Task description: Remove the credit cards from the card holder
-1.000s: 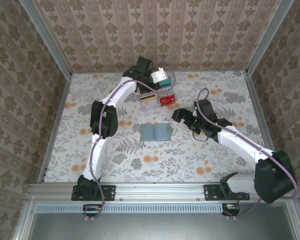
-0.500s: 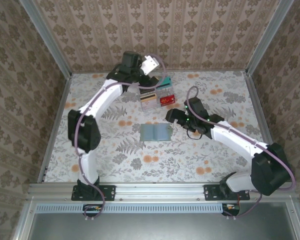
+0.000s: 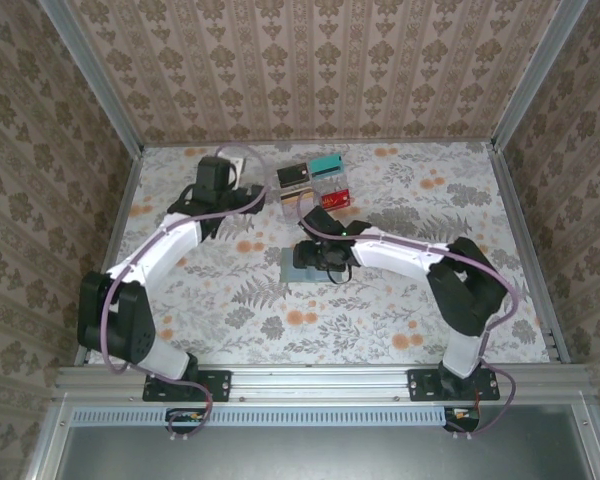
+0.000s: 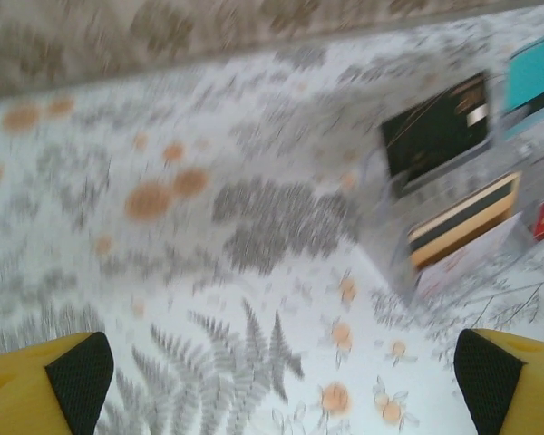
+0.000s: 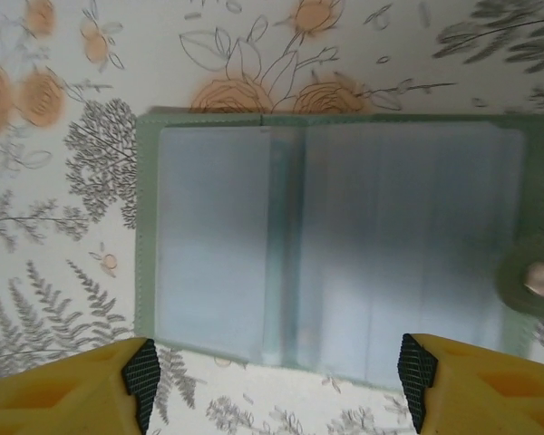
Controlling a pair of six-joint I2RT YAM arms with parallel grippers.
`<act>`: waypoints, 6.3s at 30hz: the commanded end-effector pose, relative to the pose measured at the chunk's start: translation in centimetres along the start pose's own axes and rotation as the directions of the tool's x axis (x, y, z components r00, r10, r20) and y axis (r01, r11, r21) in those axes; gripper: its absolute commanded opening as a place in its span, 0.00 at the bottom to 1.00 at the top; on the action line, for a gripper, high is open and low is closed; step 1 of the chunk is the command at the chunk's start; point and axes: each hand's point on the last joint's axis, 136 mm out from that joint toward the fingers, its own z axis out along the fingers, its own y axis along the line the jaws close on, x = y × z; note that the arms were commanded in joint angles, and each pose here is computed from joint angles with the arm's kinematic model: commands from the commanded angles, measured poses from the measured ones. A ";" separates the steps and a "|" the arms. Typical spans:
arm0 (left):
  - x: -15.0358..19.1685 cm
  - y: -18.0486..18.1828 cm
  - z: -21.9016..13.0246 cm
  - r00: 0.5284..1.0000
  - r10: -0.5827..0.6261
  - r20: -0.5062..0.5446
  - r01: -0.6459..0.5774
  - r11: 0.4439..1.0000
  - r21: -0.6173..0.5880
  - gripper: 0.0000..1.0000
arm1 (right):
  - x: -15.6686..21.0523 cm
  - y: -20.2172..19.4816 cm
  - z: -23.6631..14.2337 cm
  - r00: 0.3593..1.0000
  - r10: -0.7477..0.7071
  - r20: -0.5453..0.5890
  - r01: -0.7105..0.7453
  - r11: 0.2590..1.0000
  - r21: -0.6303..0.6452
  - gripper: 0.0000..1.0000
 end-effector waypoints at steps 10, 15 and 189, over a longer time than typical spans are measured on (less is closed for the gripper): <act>7.2 -1.9 -1.2 0.918 -0.330 -0.221 0.359 0.928 0.104 0.93 | 1.2 -1.6 2.7 0.985 -0.070 -0.160 0.100 0.977 0.186 0.61; 9.1 -3.5 -1.3 0.880 -0.348 -0.325 0.414 0.896 0.161 0.81 | 1.7 -2.9 3.6 0.977 -0.092 -0.195 0.143 0.953 0.268 0.61; 14.4 -15.7 2.0 0.660 -0.232 -0.714 0.650 0.653 0.389 0.31 | 0.2 -1.8 0.3 1.000 -0.021 -0.018 0.021 1.000 0.011 0.39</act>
